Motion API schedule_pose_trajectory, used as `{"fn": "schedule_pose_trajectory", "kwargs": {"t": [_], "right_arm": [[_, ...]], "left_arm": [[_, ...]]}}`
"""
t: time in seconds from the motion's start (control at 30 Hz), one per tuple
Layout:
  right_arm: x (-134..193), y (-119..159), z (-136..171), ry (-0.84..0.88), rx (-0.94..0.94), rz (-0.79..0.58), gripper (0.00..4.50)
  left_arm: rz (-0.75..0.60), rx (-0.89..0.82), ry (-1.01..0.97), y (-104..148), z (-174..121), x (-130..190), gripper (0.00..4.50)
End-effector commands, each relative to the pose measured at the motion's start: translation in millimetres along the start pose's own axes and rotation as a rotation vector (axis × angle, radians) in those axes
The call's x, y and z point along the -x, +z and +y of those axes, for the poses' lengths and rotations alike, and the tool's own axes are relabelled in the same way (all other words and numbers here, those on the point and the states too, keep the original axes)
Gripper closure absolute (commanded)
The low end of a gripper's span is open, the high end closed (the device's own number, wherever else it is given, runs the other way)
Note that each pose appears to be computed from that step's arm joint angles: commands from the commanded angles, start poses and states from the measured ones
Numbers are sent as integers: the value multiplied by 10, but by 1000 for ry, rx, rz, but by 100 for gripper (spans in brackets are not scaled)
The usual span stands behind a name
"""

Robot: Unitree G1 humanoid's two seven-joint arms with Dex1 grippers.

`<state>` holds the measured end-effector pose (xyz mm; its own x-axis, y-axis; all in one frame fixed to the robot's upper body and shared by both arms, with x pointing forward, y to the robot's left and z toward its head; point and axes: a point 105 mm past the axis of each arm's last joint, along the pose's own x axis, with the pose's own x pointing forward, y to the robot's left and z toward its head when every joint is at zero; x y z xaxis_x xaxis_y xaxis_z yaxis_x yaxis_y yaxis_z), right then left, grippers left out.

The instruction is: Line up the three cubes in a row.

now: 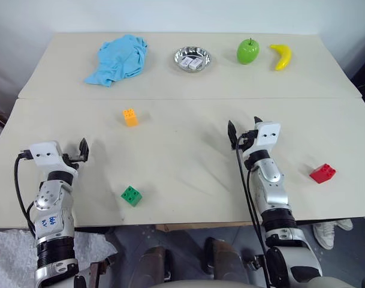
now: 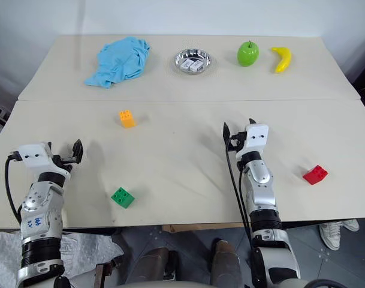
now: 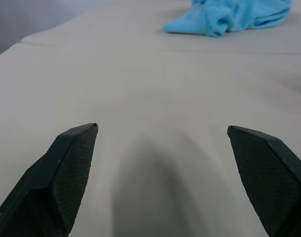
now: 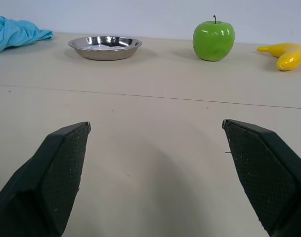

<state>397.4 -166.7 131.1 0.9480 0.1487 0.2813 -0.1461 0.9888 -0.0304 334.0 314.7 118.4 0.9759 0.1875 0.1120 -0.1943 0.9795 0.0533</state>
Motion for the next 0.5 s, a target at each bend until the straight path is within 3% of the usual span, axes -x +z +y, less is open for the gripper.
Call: {"fn": "schedule_pose_trajectory", "kwargs": {"t": [0.03,0.17,0.2,0.33,0.5], "right_arm": [[-28,127,39,23,-7,-56,0],[-4,214,138,84,-22,-88,0],[54,367,197,151,-68,-132,0],[395,814,341,368,-56,-191,0],[928,1181,147,453,59,-133,0]], "left_arm": [[-67,3,-10,141,57,7,4],[-105,33,-87,232,7,42,4],[-122,33,-127,300,-10,61,4],[-273,-51,-613,825,-512,279,4],[-143,-172,-1106,757,-946,504,4]]}}
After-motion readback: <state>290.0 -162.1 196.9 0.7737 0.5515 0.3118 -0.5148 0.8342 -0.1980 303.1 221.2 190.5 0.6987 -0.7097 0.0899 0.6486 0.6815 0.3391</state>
